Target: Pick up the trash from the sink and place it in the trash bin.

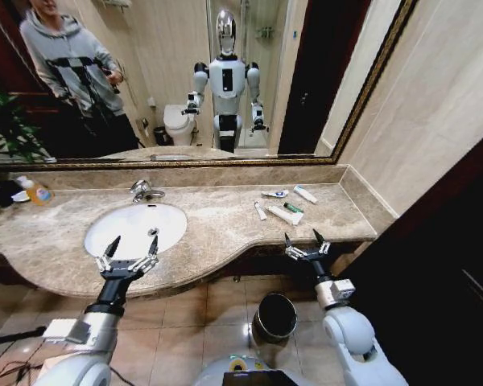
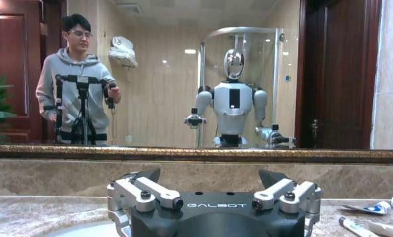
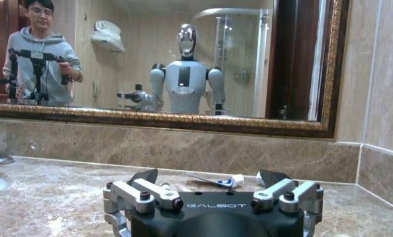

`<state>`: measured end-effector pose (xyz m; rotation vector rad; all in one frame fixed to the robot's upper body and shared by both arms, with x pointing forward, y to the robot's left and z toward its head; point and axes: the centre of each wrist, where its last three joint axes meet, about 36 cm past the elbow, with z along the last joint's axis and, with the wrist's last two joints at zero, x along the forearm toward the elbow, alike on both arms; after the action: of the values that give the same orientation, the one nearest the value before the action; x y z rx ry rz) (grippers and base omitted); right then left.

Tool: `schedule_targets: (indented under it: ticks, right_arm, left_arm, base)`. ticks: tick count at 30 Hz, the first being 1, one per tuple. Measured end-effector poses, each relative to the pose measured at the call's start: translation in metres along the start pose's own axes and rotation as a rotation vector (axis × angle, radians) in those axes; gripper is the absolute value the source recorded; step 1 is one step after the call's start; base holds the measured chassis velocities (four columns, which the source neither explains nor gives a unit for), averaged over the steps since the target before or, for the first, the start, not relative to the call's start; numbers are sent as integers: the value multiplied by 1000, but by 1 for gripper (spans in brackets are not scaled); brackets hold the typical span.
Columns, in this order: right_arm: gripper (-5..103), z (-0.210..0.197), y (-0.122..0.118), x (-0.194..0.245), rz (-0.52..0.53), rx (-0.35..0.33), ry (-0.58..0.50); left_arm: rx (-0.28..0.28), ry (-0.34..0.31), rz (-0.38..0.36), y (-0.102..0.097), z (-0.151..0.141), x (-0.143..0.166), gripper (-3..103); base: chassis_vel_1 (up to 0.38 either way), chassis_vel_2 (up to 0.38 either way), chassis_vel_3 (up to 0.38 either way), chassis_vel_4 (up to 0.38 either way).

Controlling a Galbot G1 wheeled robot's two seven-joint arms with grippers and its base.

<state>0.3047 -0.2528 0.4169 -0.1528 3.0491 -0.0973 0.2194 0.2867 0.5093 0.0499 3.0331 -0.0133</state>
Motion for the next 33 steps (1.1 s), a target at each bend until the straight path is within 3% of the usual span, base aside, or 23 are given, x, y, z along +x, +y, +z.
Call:
schedule_targets:
  ticks: [27,33]
  right_arm:
    - [100,6,1,-1,-18,-12,-19]
    - [100,18,-11,-20,-73,40,-7]
  left_arm:
    - [0,0,0,0,0,0,100]
    - [0,0,0,0,0,0,100]
  base:
    - [0,0,0,0]
    - [0,0,0,0]
